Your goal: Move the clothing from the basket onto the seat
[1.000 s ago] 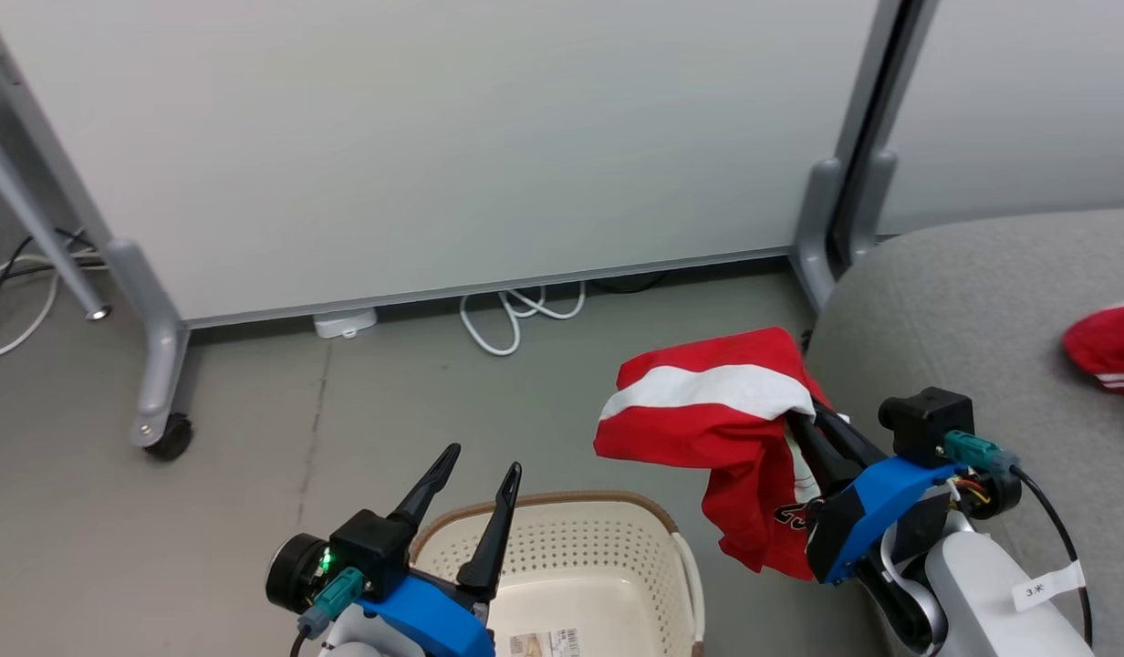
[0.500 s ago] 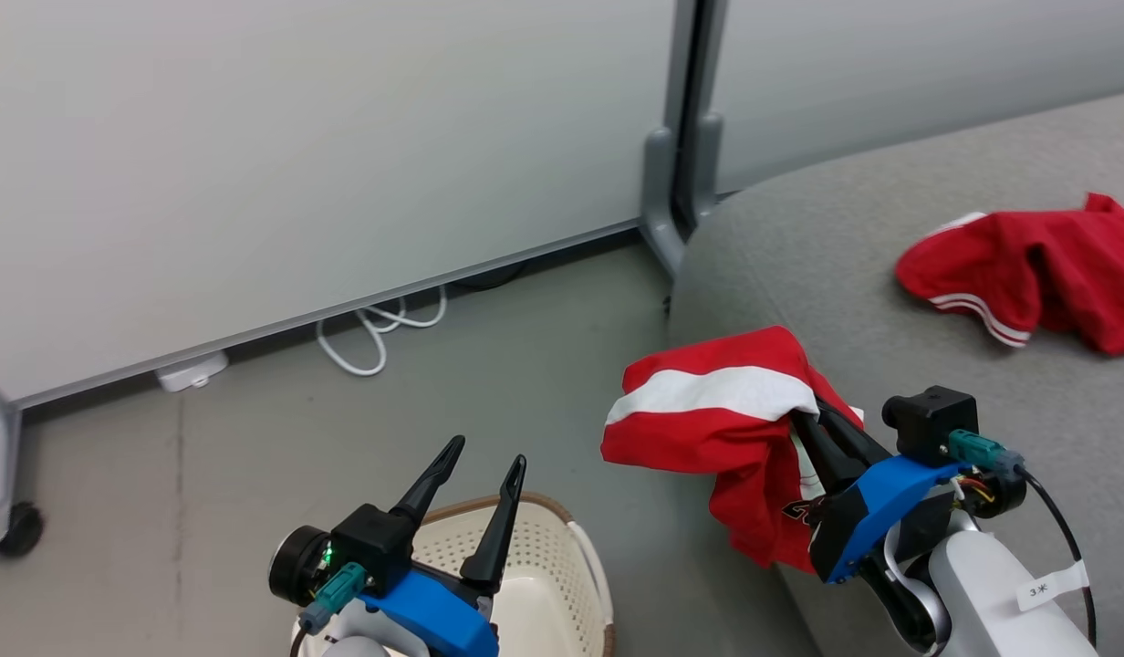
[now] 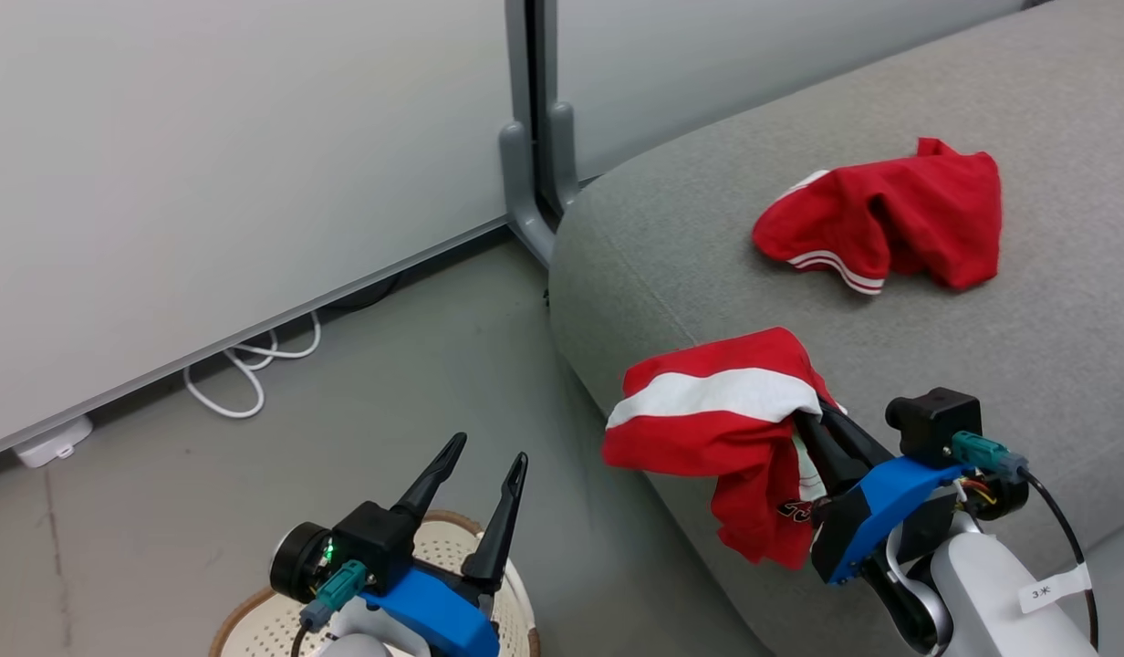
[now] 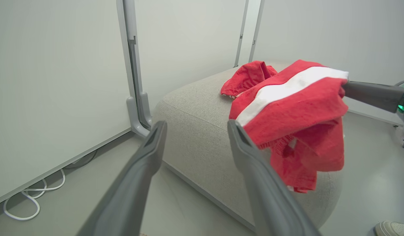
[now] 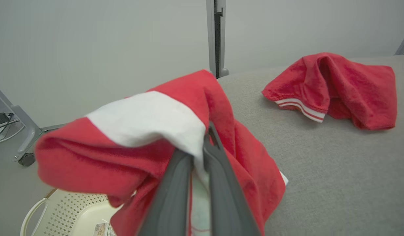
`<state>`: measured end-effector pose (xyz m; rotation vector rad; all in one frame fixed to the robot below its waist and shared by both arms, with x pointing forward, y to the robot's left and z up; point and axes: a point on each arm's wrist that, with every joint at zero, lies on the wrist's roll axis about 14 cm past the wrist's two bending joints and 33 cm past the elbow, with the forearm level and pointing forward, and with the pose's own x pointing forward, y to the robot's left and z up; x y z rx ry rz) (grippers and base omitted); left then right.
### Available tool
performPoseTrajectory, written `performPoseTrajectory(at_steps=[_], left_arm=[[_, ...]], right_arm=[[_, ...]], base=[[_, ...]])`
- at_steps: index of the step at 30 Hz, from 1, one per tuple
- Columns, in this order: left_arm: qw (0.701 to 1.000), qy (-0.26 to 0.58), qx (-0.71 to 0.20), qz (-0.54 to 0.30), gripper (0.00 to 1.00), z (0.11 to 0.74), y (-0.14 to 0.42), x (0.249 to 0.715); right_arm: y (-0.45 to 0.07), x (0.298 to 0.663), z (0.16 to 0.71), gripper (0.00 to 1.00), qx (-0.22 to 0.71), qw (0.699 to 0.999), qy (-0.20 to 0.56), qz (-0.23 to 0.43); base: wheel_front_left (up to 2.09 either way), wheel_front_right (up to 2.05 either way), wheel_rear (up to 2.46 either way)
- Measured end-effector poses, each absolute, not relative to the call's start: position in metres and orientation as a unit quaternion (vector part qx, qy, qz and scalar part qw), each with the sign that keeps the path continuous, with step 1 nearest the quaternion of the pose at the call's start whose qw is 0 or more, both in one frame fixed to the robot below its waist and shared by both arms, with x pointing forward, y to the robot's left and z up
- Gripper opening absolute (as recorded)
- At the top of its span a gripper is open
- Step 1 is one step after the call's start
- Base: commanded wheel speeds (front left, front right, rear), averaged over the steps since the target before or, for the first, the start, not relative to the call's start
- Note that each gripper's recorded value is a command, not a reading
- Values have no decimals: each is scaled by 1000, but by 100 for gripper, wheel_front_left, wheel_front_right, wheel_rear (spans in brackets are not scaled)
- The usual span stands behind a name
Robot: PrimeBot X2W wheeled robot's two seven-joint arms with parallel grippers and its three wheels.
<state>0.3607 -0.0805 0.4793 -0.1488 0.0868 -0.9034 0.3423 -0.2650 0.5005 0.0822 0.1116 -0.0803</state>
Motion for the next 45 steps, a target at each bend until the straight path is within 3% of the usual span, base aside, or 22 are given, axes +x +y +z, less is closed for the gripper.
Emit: performPoseTrajectory(at_steps=[18,33,40,45], left_arm=[[887,48,-72,-453,100,476,-92,359],[891,50,-76,-446,100,462,-84,387],[888,44,-76,-452,100,450,-84,416],[886,42,-76,-456,100,434,-82,437]], right_arm=[[-281,333,498,0,46,995,59,-66],[-344,409,600,0,-4,996,-14,-93],[-409,445,660,0,-51,983,-64,-166],[-448,465,663,0,-64,971,-77,-219]], base=[[0,0,0],[0,0,0],[0,0,0],[0,0,0]])
